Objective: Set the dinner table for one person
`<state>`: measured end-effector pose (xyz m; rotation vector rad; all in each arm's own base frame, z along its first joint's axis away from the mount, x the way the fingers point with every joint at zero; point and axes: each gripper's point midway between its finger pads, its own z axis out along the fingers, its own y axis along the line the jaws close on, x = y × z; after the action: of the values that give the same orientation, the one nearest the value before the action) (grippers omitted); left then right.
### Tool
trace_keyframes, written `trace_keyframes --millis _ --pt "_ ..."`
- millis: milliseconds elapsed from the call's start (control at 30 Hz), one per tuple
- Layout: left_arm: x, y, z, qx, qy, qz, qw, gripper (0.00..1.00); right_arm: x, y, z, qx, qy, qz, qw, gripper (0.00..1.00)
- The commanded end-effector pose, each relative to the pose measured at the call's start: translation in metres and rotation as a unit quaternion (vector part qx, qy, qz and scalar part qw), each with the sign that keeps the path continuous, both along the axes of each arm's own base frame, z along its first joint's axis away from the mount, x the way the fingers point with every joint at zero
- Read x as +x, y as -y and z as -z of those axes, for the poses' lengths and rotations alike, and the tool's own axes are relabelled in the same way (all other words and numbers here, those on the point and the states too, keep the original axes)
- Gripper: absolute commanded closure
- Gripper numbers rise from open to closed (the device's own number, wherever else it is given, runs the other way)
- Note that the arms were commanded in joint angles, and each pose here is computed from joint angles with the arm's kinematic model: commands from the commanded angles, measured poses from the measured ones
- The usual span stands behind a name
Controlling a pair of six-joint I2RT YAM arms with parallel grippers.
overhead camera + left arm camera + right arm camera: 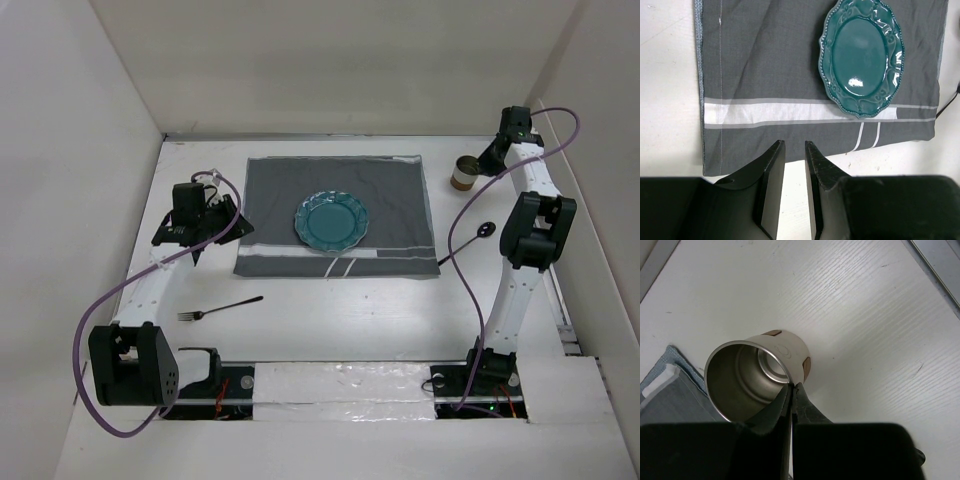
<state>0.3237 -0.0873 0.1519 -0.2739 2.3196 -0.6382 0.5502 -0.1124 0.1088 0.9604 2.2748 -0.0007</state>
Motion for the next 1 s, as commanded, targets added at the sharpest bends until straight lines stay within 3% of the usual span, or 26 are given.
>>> trace_keyframes --millis 0,233,433,667,967 --pt "0.012 0.005 -0.024 -0.006 0.038 0.013 0.999 0.8 0.006 0.007 -0.032 -0.016 0.037 0.002 0.999 1.0" --pt "0.011 0.005 -0.024 -0.006 0.037 0.013 0.999 0.8 0.018 -0.048 -0.11 -0.042 0.123 -0.063 0.99 1.0" --pt "0.01 0.006 -0.024 -0.008 0.035 0.017 0.999 0.81 0.026 -0.119 -0.121 -0.023 0.137 -0.136 0.981 1.0" --pt "0.006 0.006 -0.024 -0.008 0.036 0.016 0.999 0.81 0.042 -0.171 -0.105 0.002 0.132 -0.181 0.975 1.0" --pt "0.003 0.003 -0.024 -0.001 0.038 0.011 0.999 0.81 0.053 -0.187 -0.058 0.037 0.096 -0.181 0.978 1.0"
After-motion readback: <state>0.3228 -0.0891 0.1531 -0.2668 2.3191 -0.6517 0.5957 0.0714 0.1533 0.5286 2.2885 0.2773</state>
